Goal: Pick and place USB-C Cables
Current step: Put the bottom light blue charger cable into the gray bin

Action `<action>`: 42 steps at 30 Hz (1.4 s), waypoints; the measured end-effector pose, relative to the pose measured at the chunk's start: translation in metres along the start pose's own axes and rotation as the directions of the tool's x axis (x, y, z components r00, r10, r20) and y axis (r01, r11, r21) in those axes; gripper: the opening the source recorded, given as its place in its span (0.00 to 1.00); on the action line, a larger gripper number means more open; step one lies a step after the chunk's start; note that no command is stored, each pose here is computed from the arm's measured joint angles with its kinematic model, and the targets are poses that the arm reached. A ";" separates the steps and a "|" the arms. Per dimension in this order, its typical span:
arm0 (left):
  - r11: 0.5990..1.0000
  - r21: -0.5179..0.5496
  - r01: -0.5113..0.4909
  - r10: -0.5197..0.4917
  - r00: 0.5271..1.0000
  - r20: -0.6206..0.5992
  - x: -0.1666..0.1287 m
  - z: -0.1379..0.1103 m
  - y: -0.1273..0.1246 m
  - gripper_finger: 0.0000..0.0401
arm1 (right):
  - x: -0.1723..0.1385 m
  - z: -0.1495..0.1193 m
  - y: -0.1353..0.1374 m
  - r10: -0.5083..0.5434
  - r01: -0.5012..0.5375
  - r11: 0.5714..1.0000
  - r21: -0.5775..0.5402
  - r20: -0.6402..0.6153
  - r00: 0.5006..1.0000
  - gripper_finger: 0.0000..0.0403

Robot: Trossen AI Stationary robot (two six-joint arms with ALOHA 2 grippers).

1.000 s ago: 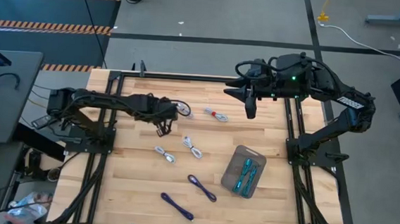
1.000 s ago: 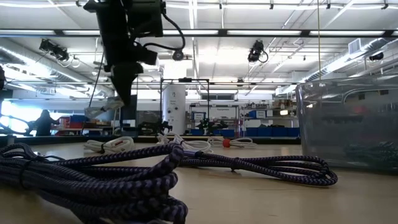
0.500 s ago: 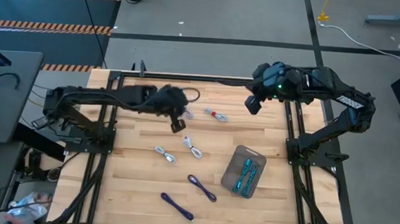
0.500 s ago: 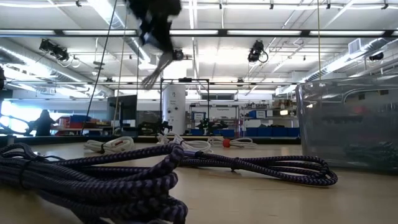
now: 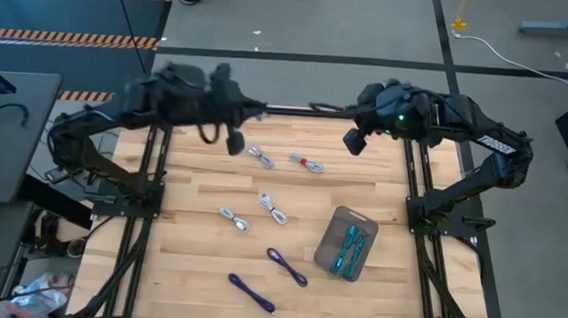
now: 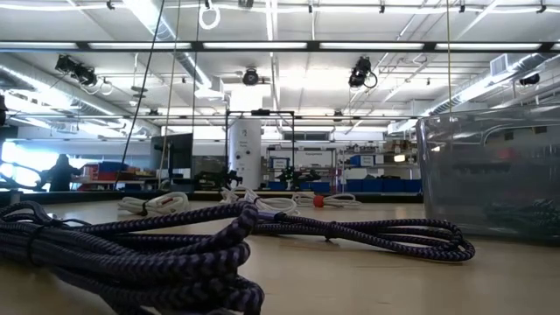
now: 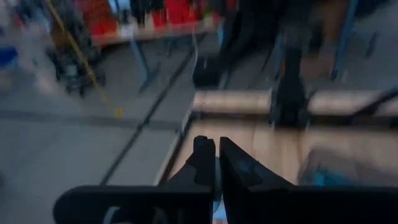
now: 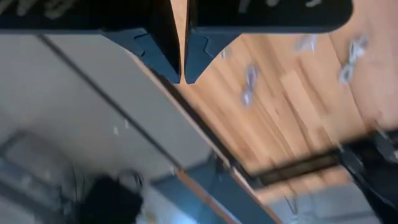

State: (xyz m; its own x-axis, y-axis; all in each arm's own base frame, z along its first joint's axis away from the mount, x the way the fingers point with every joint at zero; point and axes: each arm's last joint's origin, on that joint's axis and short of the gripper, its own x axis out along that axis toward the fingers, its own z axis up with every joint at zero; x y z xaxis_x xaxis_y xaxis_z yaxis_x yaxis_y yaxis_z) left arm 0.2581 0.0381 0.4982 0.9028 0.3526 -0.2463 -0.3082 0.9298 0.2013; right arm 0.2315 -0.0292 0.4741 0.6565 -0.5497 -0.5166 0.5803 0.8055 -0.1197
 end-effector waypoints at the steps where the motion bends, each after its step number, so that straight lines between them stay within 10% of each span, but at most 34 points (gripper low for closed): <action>1: 1.000 -0.004 0.010 -0.010 1.000 0.025 -0.006 0.006 0.002 0.02 | 0.002 0.004 0.002 0.012 -0.011 1.000 -0.016 0.039 0.999 0.07; 19: 0.992 -0.048 0.117 -0.113 0.990 0.090 -0.040 0.024 -0.001 0.02 | 0.102 0.009 0.052 0.120 -0.051 0.986 -0.158 0.465 0.877 0.41; 27: 0.989 -0.077 0.125 -0.119 0.990 0.081 -0.040 0.023 -0.002 0.02 | 0.144 0.013 0.081 0.194 -0.091 0.967 -0.237 0.463 0.865 0.56; 42: 0.990 -0.077 0.118 -0.114 0.992 0.048 -0.038 0.020 -0.003 0.02 | 0.125 0.041 0.096 0.307 -0.157 0.936 -0.315 0.512 0.802 0.59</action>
State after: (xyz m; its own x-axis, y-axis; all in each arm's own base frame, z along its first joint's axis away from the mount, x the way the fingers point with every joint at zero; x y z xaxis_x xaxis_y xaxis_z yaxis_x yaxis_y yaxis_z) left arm 0.2311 0.0199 0.5260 0.9453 0.2385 -0.2224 -0.2220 0.9702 0.0971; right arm 0.3890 -0.0302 0.4329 0.9515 -0.3073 -0.0171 0.2885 0.9099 -0.2981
